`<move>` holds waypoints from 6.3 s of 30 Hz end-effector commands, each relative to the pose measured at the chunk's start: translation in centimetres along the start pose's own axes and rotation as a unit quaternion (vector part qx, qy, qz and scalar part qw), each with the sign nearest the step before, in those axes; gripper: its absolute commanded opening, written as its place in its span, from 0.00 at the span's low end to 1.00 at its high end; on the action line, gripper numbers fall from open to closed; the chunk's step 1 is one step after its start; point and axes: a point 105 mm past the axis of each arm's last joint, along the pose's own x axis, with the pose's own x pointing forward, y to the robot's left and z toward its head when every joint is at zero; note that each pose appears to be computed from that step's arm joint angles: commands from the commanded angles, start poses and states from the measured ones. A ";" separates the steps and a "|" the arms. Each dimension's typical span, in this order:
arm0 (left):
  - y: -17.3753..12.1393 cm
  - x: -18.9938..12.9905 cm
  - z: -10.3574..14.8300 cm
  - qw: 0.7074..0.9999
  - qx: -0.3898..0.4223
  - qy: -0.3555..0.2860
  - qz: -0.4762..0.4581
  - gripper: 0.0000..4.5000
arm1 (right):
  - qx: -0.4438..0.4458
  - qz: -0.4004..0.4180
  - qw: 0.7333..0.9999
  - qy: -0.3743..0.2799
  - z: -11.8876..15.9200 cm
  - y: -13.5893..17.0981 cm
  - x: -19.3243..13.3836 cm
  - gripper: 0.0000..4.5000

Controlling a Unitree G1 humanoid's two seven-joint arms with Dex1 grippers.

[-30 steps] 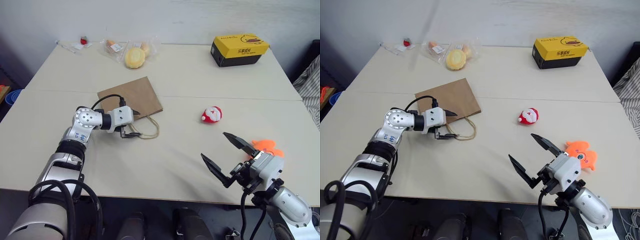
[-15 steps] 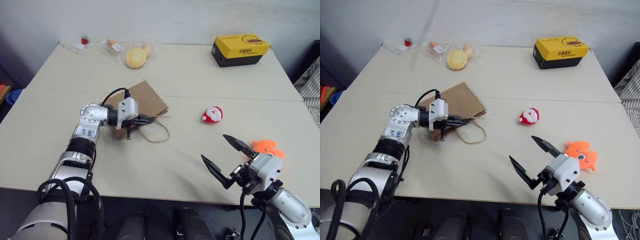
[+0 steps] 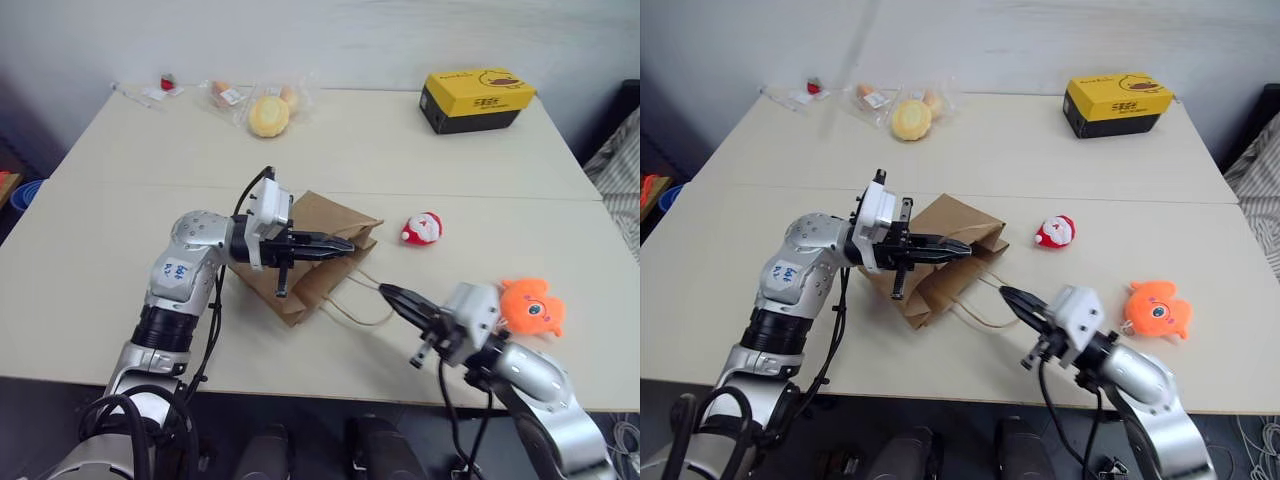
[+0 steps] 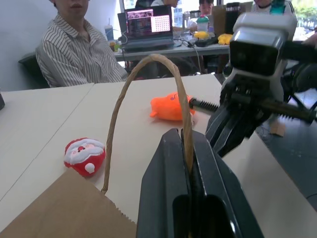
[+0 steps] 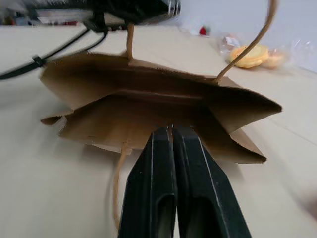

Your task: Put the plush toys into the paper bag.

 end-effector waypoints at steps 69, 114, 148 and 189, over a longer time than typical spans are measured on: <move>0.0 0.8 1.7 0.990 -0.099 -0.099 0.004 0.00 | -0.022 -0.304 0.951 0.049 2.2 -5.3 -20.3 0.99; -0.5 -0.3 3.0 0.993 -0.085 -0.080 -0.012 0.00 | -0.257 0.043 0.950 0.170 -0.8 -8.9 -11.9 0.01; -1.1 2.1 4.2 0.987 -0.101 -0.109 -0.064 0.00 | -0.214 0.230 0.944 0.095 -0.2 -0.1 9.8 0.01; 0.4 -2.1 3.8 0.999 0.001 -0.035 -0.009 0.00 | -0.168 -0.104 0.968 0.156 -2.2 -11.3 -9.1 1.00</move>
